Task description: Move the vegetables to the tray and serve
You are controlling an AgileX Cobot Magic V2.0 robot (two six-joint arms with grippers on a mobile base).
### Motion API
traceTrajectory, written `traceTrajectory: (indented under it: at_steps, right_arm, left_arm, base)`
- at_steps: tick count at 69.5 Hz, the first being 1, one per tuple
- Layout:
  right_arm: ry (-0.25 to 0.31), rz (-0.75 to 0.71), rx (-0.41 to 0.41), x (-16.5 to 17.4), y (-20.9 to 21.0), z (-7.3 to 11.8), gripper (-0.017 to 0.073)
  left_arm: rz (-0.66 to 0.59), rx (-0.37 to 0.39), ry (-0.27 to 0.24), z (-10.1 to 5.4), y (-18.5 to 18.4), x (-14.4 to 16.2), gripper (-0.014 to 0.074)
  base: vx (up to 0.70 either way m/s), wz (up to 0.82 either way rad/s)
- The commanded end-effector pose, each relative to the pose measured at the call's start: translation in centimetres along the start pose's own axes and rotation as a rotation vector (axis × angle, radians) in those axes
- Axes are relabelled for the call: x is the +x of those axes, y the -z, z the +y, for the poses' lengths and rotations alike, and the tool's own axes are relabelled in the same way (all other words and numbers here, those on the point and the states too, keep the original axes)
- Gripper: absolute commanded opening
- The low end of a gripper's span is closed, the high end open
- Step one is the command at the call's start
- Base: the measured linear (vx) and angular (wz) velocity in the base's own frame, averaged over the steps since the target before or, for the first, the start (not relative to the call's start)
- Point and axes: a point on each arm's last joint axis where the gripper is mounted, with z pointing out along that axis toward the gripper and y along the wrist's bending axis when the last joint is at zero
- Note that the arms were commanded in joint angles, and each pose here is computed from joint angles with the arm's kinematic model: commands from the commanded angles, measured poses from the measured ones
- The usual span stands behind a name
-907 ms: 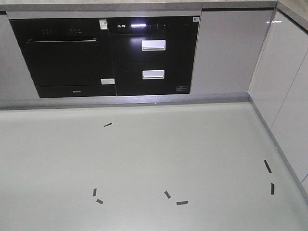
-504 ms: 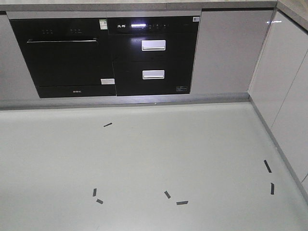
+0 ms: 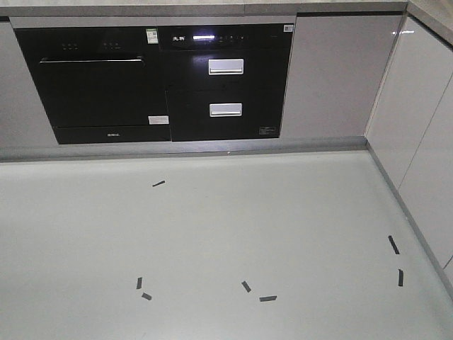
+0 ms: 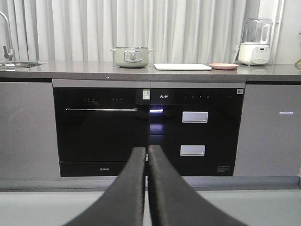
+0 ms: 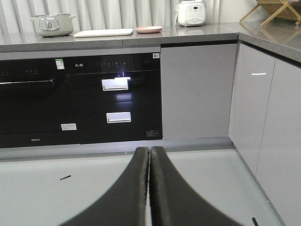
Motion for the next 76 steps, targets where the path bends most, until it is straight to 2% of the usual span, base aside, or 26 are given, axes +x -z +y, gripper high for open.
traceTrajectory:
  at_steps: [1, 76]
  right_arm:
    - [0.011, -0.071, -0.003, -0.47, 0.00, 0.02, -0.0004]
    - [0.011, -0.071, -0.003, -0.47, 0.00, 0.02, -0.0004]
  left_arm:
    - [-0.078, 0.001, 0.008, 0.01, 0.12, -0.53, -0.0006]
    - [-0.078, 0.001, 0.008, 0.01, 0.12, -0.53, -0.0006]
  base:
    - [0.00, 0.00]
    - [0.04, 0.01]
